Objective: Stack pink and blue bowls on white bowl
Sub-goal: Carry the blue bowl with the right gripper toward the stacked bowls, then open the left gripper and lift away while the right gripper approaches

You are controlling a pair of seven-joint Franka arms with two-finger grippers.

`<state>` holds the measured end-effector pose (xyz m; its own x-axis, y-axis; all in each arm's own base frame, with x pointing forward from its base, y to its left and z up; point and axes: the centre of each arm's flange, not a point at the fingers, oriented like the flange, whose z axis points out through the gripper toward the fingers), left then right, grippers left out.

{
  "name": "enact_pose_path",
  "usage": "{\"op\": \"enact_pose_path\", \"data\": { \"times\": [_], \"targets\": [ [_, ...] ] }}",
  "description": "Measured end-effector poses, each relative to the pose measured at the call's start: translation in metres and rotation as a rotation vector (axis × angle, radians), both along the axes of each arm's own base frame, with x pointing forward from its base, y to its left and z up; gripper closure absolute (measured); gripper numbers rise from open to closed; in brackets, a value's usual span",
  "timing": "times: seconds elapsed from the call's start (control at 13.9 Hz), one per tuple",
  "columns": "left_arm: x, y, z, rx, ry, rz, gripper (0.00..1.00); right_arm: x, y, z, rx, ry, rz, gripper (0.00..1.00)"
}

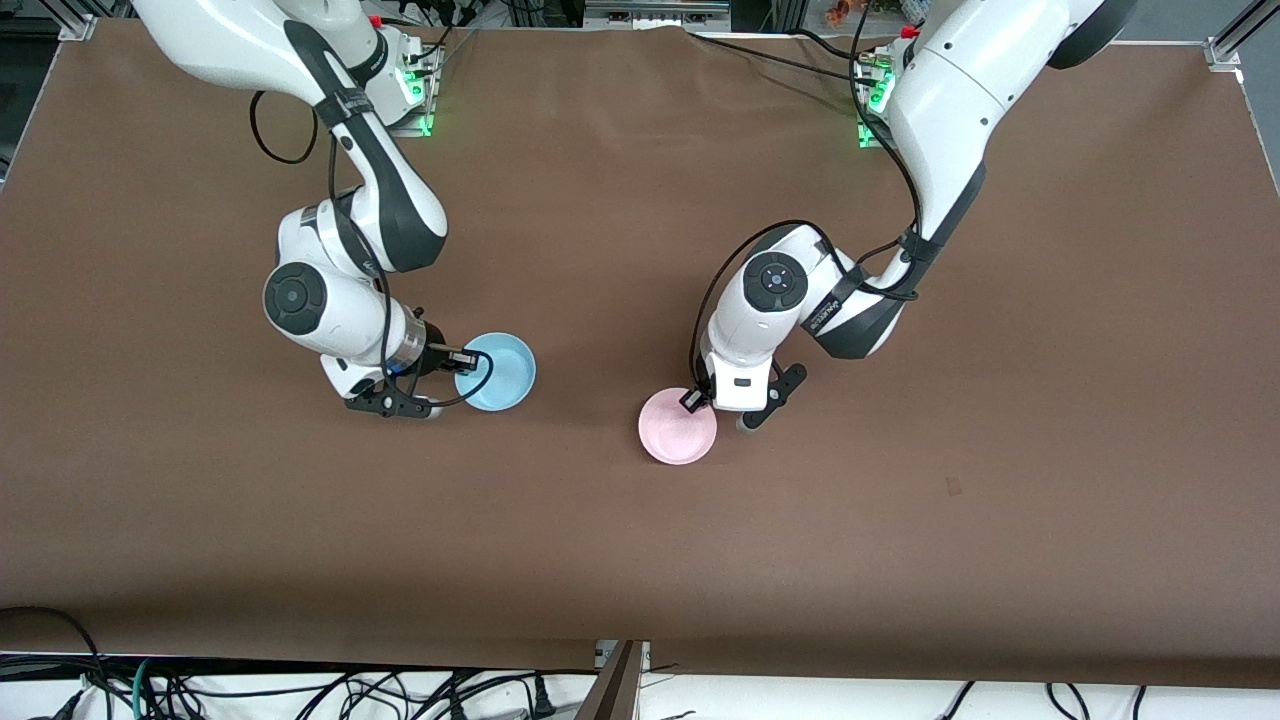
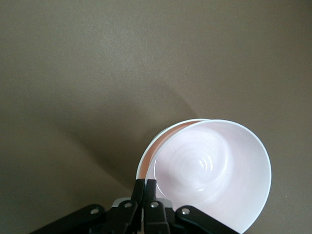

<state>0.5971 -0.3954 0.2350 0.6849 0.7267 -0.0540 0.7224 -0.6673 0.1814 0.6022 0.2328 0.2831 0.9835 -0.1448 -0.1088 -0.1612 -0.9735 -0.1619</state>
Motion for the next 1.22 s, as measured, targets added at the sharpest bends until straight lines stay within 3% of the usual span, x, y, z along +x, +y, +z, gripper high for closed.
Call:
{"op": "enact_pose_path", "data": {
  "times": [0.36, 0.65, 1.0, 1.22],
  "targets": [
    [0.000, 0.001, -0.005, -0.002, 0.002, 0.002, 0.93, -0.002, 0.011, -0.003, 0.000, -0.003, -0.034, 0.97],
    [0.003, 0.002, -0.004, -0.006, -0.004, 0.006, 0.65, -0.004, 0.025, -0.002, 0.004, -0.017, -0.074, 0.97],
    [0.013, 0.008, 0.004, -0.015, -0.021, 0.022, 0.69, -0.003, 0.071, 0.007, 0.020, -0.021, -0.175, 0.97],
    [0.034, 0.021, 0.028, -0.038, -0.062, 0.056, 0.70, -0.002, 0.097, 0.006, 0.030, -0.016, -0.228, 0.97]
  ]
}}
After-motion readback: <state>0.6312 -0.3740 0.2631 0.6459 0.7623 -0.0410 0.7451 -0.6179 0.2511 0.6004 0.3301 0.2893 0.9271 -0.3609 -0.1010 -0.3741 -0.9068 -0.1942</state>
